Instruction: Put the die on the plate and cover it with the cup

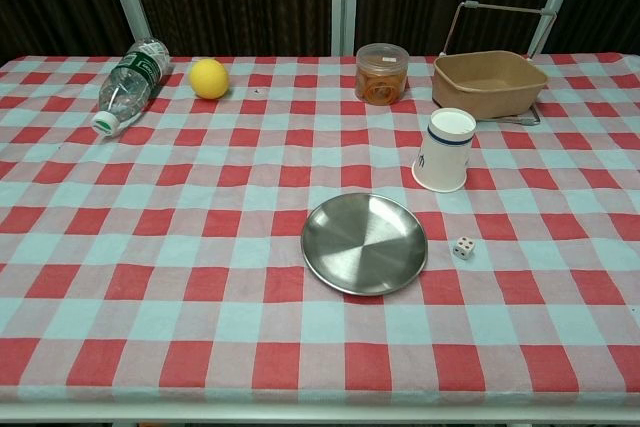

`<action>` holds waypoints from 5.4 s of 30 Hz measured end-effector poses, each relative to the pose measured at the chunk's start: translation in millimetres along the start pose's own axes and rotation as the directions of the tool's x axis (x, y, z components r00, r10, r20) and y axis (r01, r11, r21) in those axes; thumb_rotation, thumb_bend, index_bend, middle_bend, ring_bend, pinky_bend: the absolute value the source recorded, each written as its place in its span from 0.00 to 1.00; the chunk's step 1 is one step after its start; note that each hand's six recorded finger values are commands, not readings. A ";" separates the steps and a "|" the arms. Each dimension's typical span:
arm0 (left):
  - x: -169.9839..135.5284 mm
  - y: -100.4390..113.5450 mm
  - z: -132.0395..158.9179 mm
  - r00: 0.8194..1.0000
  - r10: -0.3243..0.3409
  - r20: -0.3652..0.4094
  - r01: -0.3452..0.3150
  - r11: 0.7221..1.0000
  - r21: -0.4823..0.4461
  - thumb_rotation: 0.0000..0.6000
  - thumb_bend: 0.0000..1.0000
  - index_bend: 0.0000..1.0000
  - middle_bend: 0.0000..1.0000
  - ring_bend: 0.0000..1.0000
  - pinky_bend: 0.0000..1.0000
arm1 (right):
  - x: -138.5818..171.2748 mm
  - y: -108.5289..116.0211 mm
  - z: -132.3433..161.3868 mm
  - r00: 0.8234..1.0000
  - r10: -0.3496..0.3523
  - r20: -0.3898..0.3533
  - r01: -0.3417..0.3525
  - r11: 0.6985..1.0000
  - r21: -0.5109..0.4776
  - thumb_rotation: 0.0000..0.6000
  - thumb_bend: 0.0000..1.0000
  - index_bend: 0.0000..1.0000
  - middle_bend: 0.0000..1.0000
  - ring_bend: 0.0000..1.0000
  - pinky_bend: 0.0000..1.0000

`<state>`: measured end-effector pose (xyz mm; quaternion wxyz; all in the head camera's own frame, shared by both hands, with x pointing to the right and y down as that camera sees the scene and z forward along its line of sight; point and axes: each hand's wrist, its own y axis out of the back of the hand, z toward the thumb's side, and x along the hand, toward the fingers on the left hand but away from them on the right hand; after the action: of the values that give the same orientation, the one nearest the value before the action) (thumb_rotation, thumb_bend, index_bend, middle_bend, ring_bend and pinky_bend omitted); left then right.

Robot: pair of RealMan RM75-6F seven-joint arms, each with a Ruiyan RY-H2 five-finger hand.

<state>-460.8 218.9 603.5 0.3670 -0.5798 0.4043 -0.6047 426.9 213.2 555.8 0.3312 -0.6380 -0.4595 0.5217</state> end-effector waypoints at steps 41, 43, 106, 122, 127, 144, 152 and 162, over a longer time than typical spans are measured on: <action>-3.6 -2.7 -4.1 1.000 -0.010 -0.011 0.010 1.000 -0.016 1.00 0.08 0.16 0.16 0.02 0.03 | -113.4 -164.7 153.2 0.747 0.564 -0.353 -0.426 0.813 0.398 1.00 0.24 0.42 0.97 0.90 0.87; -3.5 -2.8 -4.3 1.000 -0.010 -0.012 0.010 1.000 -0.017 1.00 0.08 0.16 0.16 0.02 0.03 | -114.9 -171.3 153.9 0.737 0.580 -0.346 -0.431 0.798 0.421 1.00 0.24 0.42 0.97 0.90 0.87; -2.7 -4.2 -4.1 1.000 -0.012 -0.014 0.012 1.000 -0.012 1.00 0.08 0.16 0.16 0.02 0.03 | -169.8 -99.5 145.0 0.917 0.271 -0.293 -0.347 0.904 -0.249 1.00 0.10 0.07 0.13 0.00 0.00; -3.4 -5.6 -4.6 0.999 -0.024 -0.021 0.024 1.000 -0.012 1.00 0.08 0.16 0.16 0.02 0.03 | -194.9 -156.7 111.5 0.879 0.450 -0.161 -0.468 0.746 -0.473 1.00 0.10 0.10 0.15 0.00 0.00; -3.2 -6.7 -4.1 0.999 -0.026 -0.019 0.026 1.000 -0.014 1.00 0.08 0.16 0.16 0.02 0.03 | -202.7 -164.7 114.5 0.875 0.458 -0.158 -0.472 0.734 -0.488 1.00 0.14 0.14 0.16 0.00 0.00; -3.5 -7.9 -6.3 0.999 -0.034 -0.027 0.034 0.999 -0.015 1.00 0.08 0.16 0.16 0.02 0.03 | -210.6 -169.2 126.1 0.884 0.434 -0.175 -0.460 0.740 -0.491 1.00 0.33 0.54 0.27 0.00 0.00; -2.4 -6.4 -4.0 0.999 -0.031 -0.020 0.031 0.999 -0.012 1.00 0.08 0.16 0.16 0.02 0.03 | -176.3 -153.8 169.3 0.832 0.416 -0.367 -0.551 0.698 -0.457 1.00 0.33 0.55 0.28 0.00 0.00; -4.2 -6.7 -4.8 0.999 -0.034 -0.026 0.034 0.999 -0.012 1.00 0.08 0.16 0.16 0.02 0.03 | -134.4 -185.6 207.7 0.706 0.489 -0.512 -0.683 0.661 -0.310 1.00 0.33 0.55 0.28 0.00 0.00</action>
<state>-465.2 225.8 607.9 0.3481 -0.5805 0.4027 -0.6162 176.3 142.7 722.7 0.0558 -0.9033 -0.2626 0.3347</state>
